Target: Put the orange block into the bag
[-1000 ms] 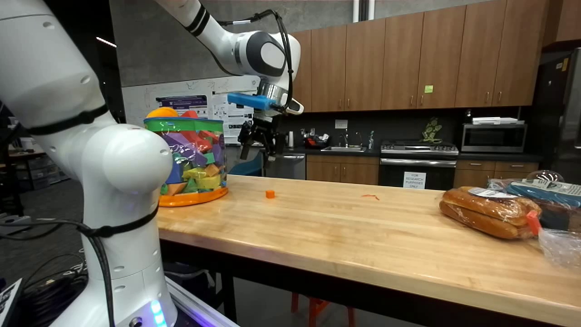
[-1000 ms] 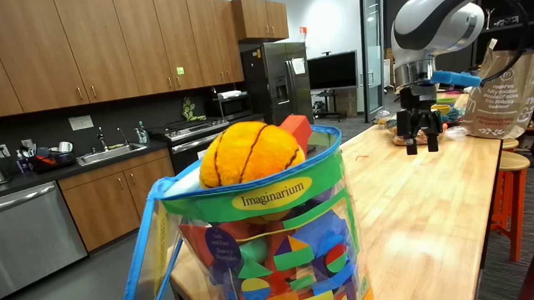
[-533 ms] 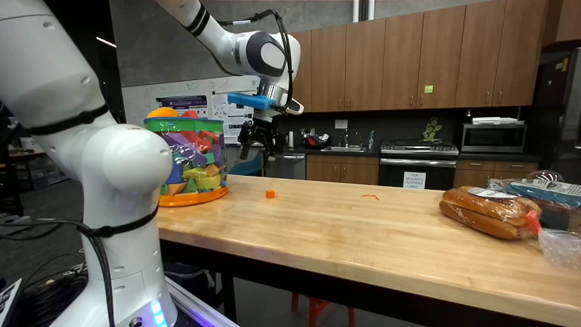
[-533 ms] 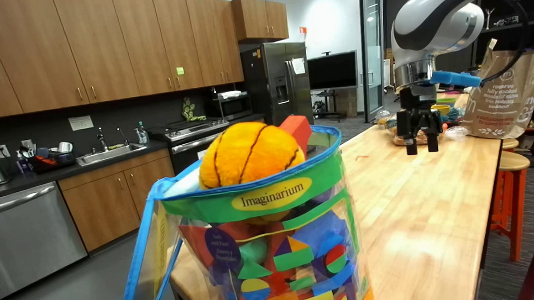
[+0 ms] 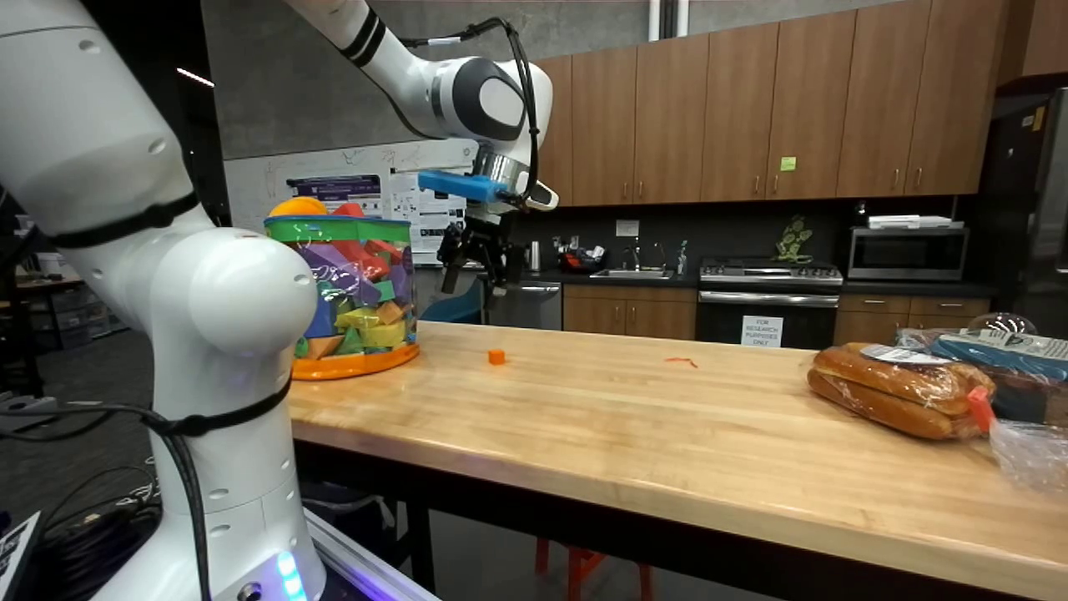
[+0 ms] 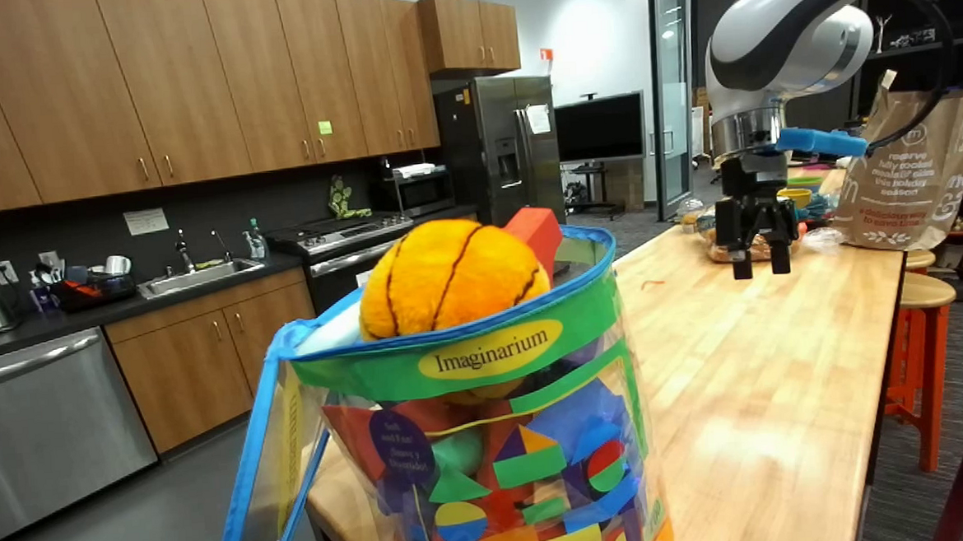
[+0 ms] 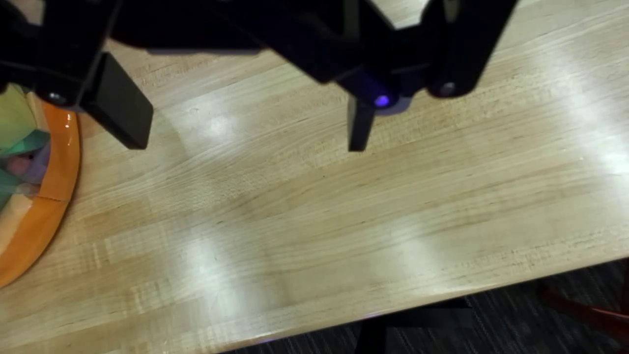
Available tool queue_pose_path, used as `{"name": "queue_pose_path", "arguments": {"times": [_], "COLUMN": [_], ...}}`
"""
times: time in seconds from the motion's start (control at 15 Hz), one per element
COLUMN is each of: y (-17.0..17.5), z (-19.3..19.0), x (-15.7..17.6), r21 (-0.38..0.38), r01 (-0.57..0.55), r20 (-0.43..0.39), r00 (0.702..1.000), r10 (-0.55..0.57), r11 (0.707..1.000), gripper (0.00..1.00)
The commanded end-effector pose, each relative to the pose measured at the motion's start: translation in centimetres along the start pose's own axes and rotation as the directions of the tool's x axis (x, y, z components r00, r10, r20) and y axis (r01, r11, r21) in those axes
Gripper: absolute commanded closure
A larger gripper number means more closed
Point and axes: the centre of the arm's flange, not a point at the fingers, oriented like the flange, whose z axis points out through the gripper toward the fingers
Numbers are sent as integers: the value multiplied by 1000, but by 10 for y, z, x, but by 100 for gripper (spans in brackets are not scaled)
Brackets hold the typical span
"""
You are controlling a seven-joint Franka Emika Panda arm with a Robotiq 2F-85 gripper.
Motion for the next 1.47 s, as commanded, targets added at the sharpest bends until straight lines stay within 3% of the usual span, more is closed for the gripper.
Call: {"name": "queue_pose_path", "arguments": {"times": [0.0,0.27,0.4,0.67,0.8,1.13,1.4], "y": [0,8,16,30,29,-2,-43], "z": [1,-6,-12,-29,-34,-40,-39], "x": [0,8,16,38,47,55,52], "r21": [1,-20,-58,-192,-254,-387,-474], "r01": [0,10,24,47,104,329,476], "r20": [1,-21,-71,-225,-268,-248,-177], "r00": [1000,1000,997,970,948,863,773], "r10": [0,-11,-28,-91,-174,-441,-610], "r11": [1000,1000,998,980,961,861,741], "gripper": [0,0,0,0,0,0,0]}}
